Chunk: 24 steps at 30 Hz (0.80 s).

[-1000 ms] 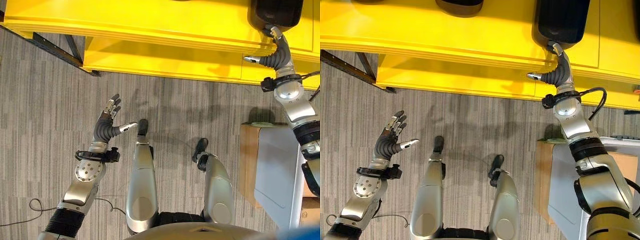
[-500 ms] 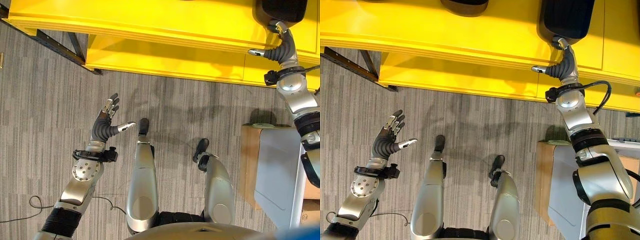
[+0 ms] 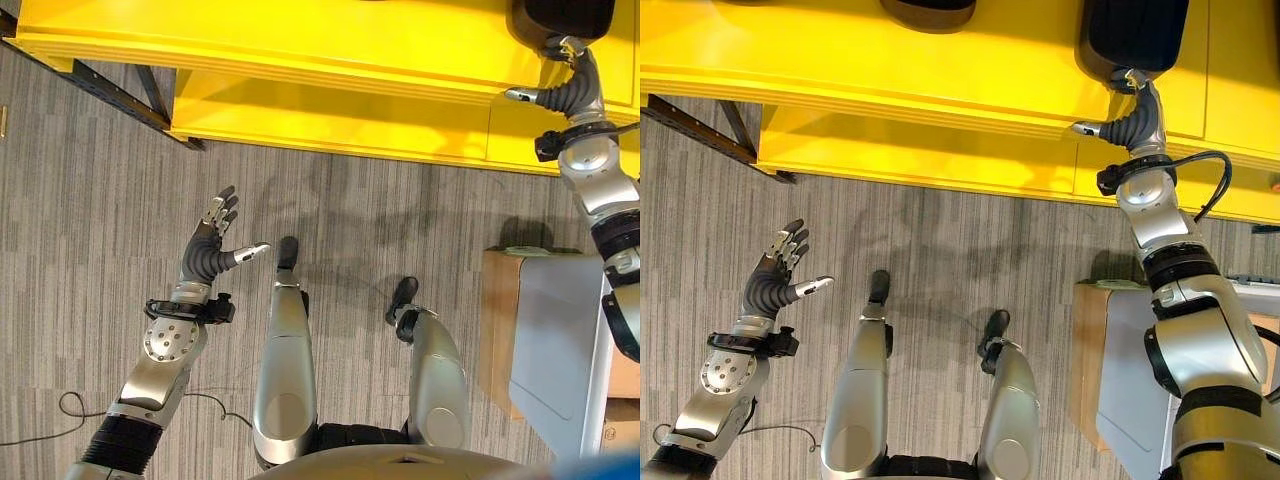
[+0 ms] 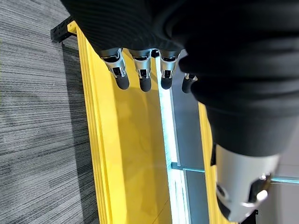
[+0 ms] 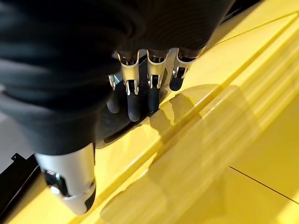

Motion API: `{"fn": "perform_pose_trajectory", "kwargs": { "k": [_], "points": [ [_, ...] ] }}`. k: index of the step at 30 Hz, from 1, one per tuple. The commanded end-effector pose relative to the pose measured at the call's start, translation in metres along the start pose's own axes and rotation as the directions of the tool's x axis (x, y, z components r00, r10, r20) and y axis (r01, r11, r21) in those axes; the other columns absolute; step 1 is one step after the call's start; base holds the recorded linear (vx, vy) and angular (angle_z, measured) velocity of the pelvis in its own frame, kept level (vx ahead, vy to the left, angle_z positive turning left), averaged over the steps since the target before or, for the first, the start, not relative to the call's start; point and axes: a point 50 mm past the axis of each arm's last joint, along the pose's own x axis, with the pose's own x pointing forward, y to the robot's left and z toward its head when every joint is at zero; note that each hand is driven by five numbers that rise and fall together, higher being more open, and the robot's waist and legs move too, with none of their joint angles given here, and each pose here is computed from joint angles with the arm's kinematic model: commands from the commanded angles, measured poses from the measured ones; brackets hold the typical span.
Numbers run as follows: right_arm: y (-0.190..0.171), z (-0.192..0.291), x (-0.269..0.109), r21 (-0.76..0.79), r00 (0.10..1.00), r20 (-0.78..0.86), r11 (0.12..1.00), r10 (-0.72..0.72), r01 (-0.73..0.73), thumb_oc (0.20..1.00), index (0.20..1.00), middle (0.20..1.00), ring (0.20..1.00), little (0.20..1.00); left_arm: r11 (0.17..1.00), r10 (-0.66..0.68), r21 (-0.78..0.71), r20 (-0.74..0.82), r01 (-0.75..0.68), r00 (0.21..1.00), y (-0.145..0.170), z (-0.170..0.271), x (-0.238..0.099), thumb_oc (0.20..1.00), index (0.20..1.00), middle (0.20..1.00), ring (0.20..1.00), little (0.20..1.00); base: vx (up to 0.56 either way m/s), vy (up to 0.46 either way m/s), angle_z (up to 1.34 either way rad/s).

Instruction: Move parts from the plastic box to the shelf.

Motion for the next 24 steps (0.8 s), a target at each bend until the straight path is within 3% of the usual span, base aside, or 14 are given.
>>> {"fn": "perform_pose_trajectory", "kwargs": {
  "k": [1,24],
  "points": [
    [-0.036,0.023,0.017,-0.002,0.992,0.065,0.994,-0.11,0.11,1.0,1.0,1.0,1.0,1.0,1.0,0.004,0.014,0.082,-0.005,0.997,0.006,0.015,-0.006,1.0,1.0,1.0,1.0,1.0,0.0,0.0,0.0],
    [-0.05,0.044,0.03,-0.025,0.984,0.089,0.987,-0.155,0.157,1.0,1.0,1.0,1.0,1.0,1.0,0.014,0.013,0.09,-0.016,0.996,0.01,0.018,-0.007,1.0,1.0,1.0,1.0,1.0,0.0,0.0,0.0]
  ]
}}
